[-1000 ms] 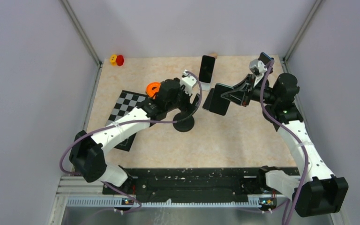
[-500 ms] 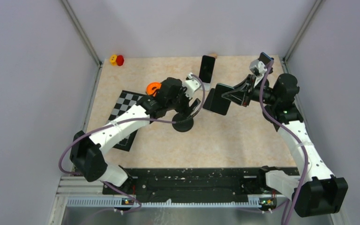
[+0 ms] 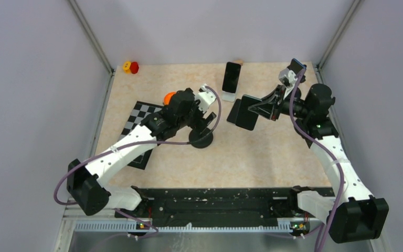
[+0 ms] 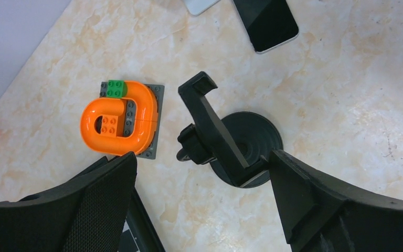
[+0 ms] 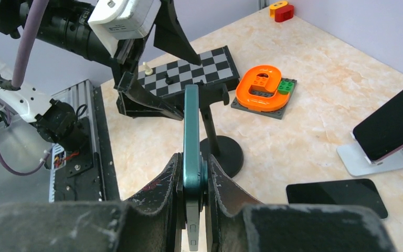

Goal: Place the phone on the phone stand
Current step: Install the phone on the phone stand.

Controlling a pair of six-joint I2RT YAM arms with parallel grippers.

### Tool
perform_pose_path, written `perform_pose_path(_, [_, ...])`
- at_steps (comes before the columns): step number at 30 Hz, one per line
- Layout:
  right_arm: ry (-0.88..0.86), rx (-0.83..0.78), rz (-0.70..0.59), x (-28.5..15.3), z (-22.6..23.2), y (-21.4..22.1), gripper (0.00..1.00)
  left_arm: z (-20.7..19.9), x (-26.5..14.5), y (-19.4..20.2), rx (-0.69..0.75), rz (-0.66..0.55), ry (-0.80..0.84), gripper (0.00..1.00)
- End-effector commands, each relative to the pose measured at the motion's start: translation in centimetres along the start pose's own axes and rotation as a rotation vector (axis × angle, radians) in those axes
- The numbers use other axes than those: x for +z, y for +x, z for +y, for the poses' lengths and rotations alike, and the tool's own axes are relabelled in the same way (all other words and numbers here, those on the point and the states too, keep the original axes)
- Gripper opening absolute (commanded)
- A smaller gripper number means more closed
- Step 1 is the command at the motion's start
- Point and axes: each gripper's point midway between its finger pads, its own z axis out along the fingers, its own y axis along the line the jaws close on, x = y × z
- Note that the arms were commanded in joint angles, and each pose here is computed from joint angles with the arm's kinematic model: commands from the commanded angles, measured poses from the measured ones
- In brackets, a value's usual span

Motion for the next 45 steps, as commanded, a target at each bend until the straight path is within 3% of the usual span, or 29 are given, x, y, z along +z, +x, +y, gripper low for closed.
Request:
perform_pose_path(1, [-0.009,-0.084,-0.046,-0.4,0.5,-1.8,0.0,1.5,-1.4,0.1,0.016,-0.035,-0.076,0.98])
perform_pose_path(14, [-0.009,-0.084,-0.037,-0.3,0.2,-1.5,0.0,1.8,-3.9,3.7,0.03,-0.004,-0.116,0.95])
perform_pose_path(19, [-0.012,-0.091,-0.034,-0.3,0.1,-1.3,0.0,2.1,-4.7,4.3,0.016,-0.009,-0.135,0.88])
perform_pose_path(28, [-0.012,-0.093,-0.032,-0.3,0.2,-1.2,0.0,2.4,-5.2,5.7,-0.031,0.006,-0.152,0.62])
perform_pose_path(41, [-0.012,-0.093,-0.033,-0.3,0.1,-1.0,0.0,3.3,-5.4,6.3,-0.086,0.007,-0.167,0.39])
perform_pose_path(45, [-0.015,-0.092,-0.033,-0.3,0.2,-1.0,0.0,3.1,-4.9,5.9,-0.133,0.003,-0.118,0.24])
